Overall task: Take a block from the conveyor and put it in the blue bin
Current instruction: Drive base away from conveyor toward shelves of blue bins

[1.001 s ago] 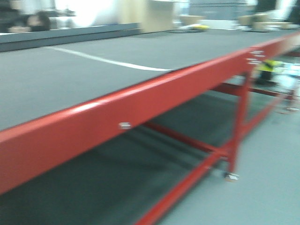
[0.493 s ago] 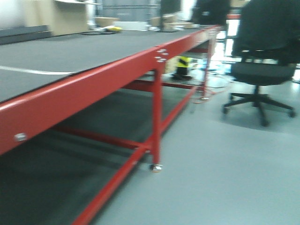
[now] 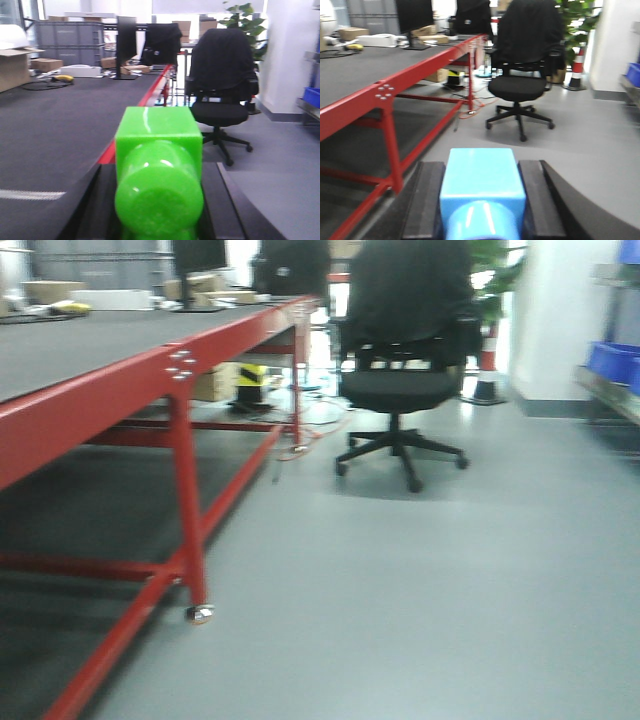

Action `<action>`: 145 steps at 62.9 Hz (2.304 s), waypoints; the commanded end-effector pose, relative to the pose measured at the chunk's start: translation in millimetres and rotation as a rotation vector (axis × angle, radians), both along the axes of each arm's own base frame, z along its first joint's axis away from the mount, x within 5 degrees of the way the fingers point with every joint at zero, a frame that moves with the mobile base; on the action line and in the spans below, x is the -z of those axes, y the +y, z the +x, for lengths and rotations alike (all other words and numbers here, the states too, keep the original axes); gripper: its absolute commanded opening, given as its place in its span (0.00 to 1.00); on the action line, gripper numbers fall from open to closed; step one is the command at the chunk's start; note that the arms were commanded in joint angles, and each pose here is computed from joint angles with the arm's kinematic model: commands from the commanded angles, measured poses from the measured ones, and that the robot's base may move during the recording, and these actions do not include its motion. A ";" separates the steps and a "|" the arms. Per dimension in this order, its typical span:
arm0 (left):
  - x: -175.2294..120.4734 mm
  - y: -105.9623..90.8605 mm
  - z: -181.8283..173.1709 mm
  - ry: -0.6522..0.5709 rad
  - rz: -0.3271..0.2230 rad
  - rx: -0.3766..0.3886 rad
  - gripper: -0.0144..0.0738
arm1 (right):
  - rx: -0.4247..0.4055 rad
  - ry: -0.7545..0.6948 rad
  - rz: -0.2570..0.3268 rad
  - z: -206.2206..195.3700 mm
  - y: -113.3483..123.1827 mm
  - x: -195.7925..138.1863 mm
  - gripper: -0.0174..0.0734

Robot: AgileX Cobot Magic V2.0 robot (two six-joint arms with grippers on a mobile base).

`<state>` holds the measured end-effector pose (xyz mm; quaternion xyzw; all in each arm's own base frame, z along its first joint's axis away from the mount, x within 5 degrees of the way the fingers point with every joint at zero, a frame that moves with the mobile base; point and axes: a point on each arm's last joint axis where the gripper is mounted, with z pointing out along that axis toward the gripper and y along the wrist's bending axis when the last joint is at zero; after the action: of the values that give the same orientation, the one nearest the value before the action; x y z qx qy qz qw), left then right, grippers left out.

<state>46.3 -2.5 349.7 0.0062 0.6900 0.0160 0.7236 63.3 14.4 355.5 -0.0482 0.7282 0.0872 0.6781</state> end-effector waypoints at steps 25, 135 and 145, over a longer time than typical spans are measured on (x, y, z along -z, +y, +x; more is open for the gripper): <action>-1.9 0.1 -1.1 -0.023 -0.008 -0.004 0.04 | 0.002 -0.027 -0.002 -1.2 -0.4 -4.4 0.01; -1.9 0.1 -1.1 -0.023 -0.008 -0.004 0.04 | 0.002 -0.027 -0.002 -1.2 -0.4 -4.4 0.01; -1.9 0.1 -1.1 -0.023 -0.008 -0.004 0.04 | 0.002 -0.027 -0.002 -1.2 -0.4 -4.4 0.01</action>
<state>46.3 -2.5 349.7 0.0062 0.6900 0.0160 0.7236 63.2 14.4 355.6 -0.0482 0.7280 0.0872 0.6783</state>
